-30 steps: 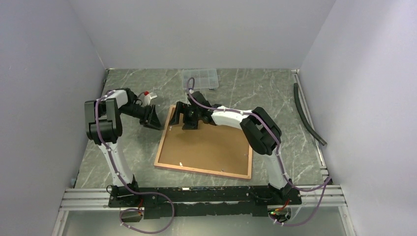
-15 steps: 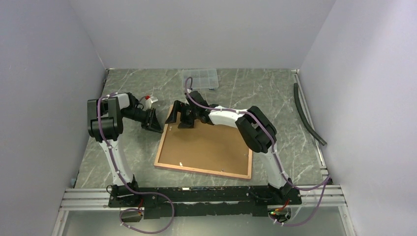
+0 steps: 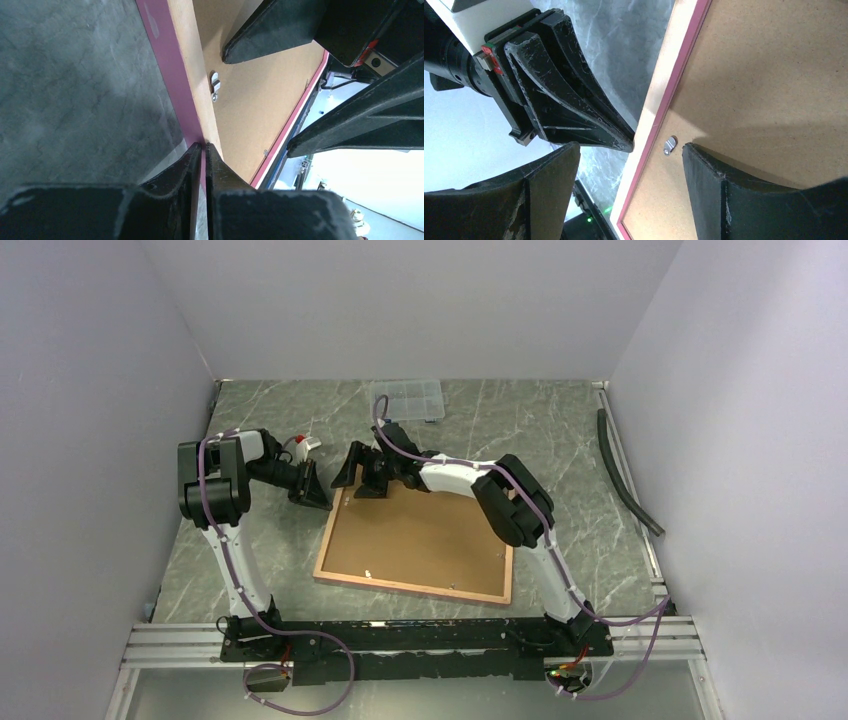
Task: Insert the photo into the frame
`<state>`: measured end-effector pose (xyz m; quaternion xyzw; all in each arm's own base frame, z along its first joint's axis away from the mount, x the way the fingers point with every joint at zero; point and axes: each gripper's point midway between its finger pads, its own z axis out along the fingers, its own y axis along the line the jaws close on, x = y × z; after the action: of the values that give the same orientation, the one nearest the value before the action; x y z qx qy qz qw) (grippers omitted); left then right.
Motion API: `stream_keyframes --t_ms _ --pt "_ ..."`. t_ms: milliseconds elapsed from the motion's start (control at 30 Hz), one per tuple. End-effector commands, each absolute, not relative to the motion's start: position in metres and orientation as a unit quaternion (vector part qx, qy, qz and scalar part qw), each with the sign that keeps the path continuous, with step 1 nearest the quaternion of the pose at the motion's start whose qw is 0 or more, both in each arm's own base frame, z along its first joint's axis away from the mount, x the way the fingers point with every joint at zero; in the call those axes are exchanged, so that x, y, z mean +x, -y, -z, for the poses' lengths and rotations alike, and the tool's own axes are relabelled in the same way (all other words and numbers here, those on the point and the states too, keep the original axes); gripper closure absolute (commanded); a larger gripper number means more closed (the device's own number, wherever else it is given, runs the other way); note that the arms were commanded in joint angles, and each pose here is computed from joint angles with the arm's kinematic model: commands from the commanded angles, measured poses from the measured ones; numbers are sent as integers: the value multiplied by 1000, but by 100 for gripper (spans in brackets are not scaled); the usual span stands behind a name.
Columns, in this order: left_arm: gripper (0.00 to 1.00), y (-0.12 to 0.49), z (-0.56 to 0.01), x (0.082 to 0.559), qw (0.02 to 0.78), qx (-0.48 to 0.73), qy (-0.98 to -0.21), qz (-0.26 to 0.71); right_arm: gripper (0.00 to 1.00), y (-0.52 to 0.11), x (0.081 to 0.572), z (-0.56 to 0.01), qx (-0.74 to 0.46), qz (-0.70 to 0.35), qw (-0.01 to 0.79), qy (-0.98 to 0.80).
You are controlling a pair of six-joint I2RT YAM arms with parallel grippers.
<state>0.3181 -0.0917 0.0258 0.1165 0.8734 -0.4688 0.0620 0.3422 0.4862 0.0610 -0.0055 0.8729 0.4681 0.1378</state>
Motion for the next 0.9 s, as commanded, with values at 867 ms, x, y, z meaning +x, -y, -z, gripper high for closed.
stream_keyframes --t_ms 867 --pt "95 93 -15 317 65 133 -878 455 22 -488 316 -54 -12 -445 118 -888"
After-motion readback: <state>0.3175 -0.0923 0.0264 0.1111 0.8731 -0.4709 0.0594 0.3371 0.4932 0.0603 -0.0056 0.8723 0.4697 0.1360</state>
